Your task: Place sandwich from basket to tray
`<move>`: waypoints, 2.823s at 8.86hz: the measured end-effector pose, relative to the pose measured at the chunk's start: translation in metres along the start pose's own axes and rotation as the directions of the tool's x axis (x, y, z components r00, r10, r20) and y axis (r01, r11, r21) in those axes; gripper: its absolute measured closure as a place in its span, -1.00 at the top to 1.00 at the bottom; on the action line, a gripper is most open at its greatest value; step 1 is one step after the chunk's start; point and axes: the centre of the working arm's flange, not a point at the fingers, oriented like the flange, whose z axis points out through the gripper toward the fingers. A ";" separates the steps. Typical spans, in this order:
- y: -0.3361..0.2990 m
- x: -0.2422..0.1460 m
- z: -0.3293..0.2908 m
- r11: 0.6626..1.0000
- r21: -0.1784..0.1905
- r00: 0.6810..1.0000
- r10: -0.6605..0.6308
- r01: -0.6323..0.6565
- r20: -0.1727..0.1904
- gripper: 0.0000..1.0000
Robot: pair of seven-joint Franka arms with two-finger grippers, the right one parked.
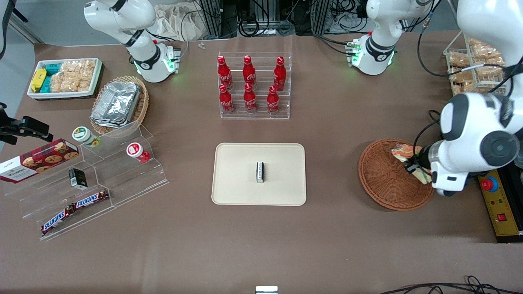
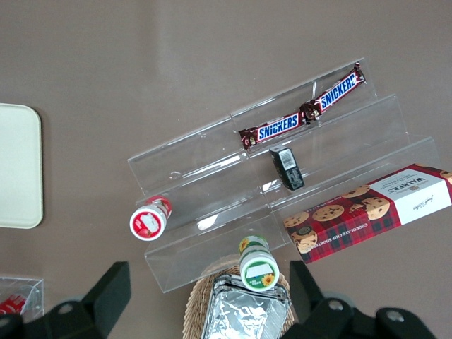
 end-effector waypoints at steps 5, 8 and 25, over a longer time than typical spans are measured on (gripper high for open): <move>0.124 -0.129 -0.033 0.942 0.003 0.942 0.335 -0.335 -0.023 -0.64; 0.240 -0.202 0.055 0.845 0.006 0.840 0.531 -0.534 -0.114 -0.55; 0.277 -0.175 0.079 0.824 -0.058 0.811 0.538 -0.563 -0.230 1.00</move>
